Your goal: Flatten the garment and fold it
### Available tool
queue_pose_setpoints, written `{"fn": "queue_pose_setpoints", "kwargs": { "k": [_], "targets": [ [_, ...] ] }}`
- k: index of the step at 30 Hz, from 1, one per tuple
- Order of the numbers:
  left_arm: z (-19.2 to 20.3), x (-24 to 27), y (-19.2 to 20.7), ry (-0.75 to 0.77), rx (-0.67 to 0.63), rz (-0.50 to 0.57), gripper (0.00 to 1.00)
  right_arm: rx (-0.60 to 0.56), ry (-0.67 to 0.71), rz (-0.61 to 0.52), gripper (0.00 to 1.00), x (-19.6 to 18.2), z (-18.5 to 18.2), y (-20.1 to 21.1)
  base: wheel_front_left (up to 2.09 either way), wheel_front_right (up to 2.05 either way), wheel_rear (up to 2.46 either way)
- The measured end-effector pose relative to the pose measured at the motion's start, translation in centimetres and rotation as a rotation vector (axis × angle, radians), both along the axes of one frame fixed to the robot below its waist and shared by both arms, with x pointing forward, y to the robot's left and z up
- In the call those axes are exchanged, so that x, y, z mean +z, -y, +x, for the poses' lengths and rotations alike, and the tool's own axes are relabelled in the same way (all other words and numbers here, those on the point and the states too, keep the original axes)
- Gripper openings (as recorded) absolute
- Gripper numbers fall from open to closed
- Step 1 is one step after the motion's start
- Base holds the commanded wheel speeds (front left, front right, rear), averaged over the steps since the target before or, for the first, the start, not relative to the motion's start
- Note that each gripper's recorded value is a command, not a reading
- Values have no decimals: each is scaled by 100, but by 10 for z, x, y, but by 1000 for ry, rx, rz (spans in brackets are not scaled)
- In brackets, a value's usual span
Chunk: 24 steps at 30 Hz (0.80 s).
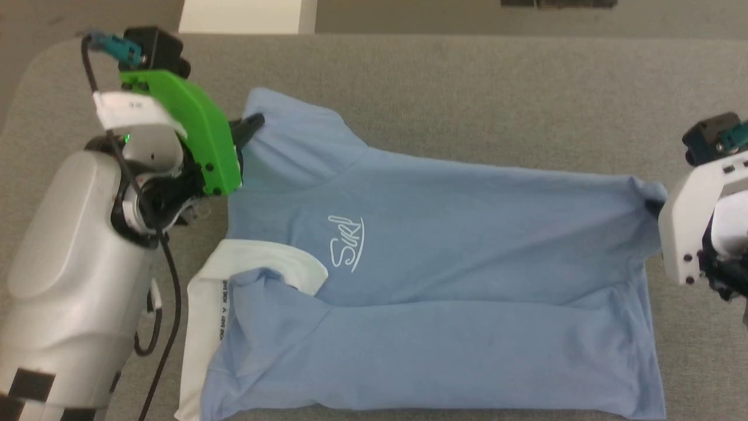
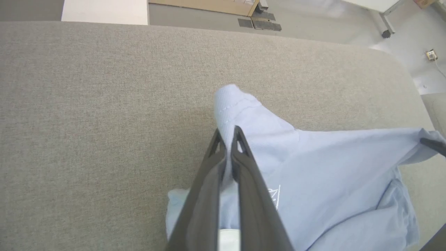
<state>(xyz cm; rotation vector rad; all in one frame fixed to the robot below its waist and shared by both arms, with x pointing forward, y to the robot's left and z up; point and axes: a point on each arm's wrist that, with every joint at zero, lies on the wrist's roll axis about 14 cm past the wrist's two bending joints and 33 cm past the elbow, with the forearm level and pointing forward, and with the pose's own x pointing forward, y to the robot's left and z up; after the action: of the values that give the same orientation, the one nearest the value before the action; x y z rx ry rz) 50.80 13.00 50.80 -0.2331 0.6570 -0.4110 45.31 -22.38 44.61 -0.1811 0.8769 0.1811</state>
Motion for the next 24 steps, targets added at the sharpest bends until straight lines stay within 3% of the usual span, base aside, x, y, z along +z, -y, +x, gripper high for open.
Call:
{"fn": "queue_pose_setpoints", "kwargs": {
  "k": [9,24],
  "targets": [
    [-60,20,-18,43,71,-57,0,-27,13,44,0,8,-43,-1,0,0,0],
    [-142,-53,-37,-180,260,-195,0,-54,-104,97,0,-32,-90,-9,0,0,0]
  ]
}}
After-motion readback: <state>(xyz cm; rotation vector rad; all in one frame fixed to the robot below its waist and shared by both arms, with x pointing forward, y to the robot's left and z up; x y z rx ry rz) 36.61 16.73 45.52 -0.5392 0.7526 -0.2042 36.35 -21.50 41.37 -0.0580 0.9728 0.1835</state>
